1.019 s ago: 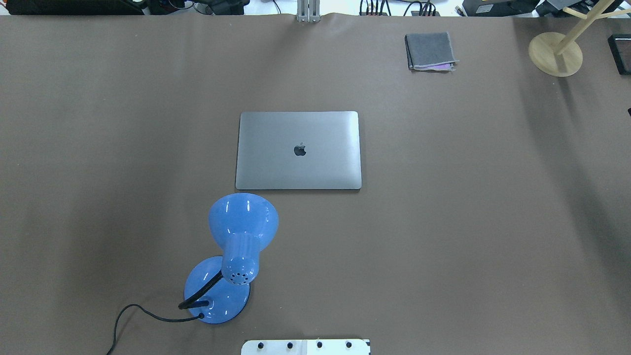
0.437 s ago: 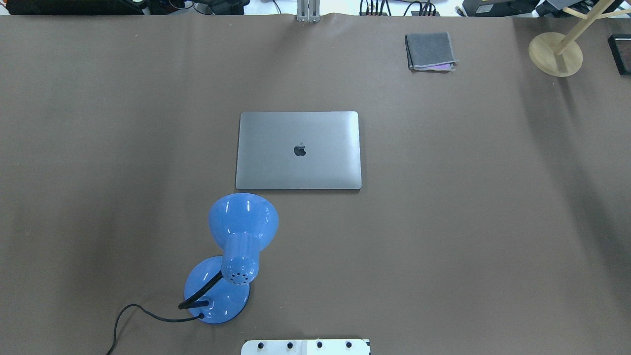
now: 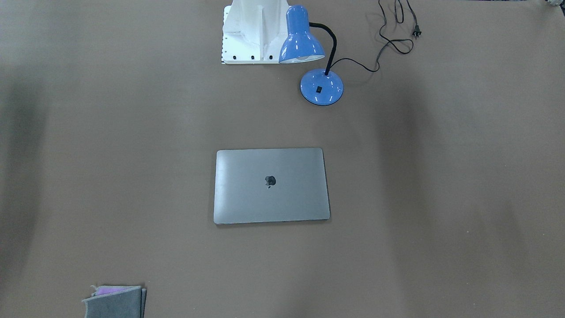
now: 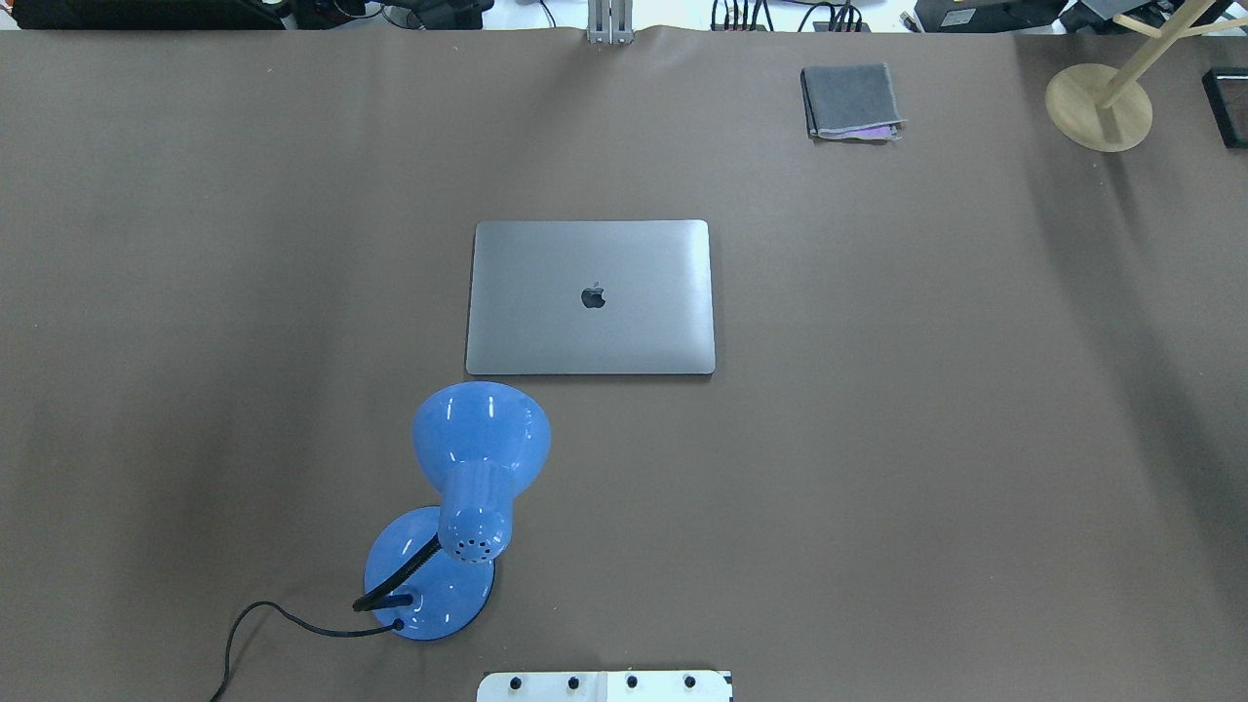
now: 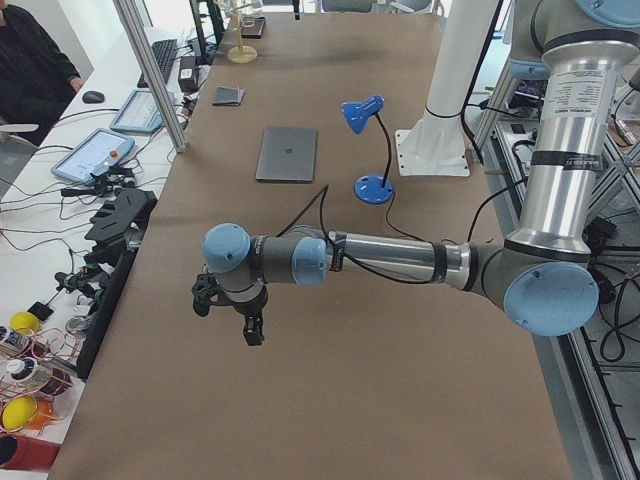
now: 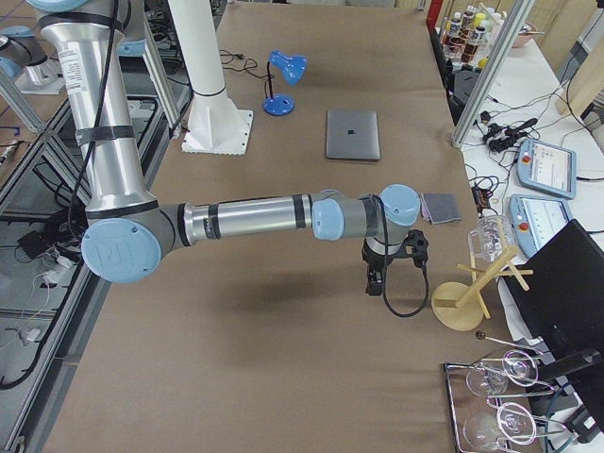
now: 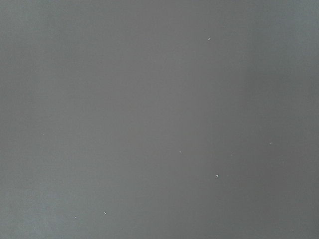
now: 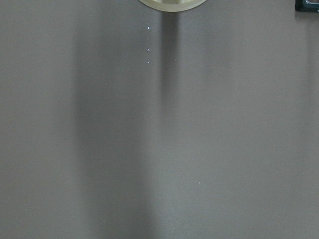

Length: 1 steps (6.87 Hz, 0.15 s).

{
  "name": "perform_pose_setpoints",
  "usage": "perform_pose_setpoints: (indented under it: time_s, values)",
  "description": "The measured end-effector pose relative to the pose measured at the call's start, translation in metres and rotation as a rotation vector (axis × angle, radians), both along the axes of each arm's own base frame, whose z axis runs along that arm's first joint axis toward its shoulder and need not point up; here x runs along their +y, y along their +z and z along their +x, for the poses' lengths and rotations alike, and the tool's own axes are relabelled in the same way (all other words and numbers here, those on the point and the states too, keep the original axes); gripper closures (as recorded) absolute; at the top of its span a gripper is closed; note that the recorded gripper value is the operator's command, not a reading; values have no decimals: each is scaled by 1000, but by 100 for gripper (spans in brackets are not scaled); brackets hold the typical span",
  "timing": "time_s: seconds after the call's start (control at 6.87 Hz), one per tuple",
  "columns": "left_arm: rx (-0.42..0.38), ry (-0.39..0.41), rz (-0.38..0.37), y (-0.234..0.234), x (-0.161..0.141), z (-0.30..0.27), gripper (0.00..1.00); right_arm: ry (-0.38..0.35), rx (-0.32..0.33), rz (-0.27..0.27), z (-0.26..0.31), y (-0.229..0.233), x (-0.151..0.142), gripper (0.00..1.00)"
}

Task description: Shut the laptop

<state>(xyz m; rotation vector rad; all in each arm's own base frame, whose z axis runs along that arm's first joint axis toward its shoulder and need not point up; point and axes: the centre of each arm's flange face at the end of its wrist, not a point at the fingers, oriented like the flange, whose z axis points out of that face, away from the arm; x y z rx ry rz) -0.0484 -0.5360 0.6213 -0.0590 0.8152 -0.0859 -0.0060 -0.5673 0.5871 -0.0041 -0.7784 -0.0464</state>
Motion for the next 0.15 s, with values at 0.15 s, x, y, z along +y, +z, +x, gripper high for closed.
perform_pose_setpoints:
  time_s: [0.15]
  values:
    - [0, 0, 0, 0, 0, 0, 2, 0, 0, 1, 0, -1, 0, 0]
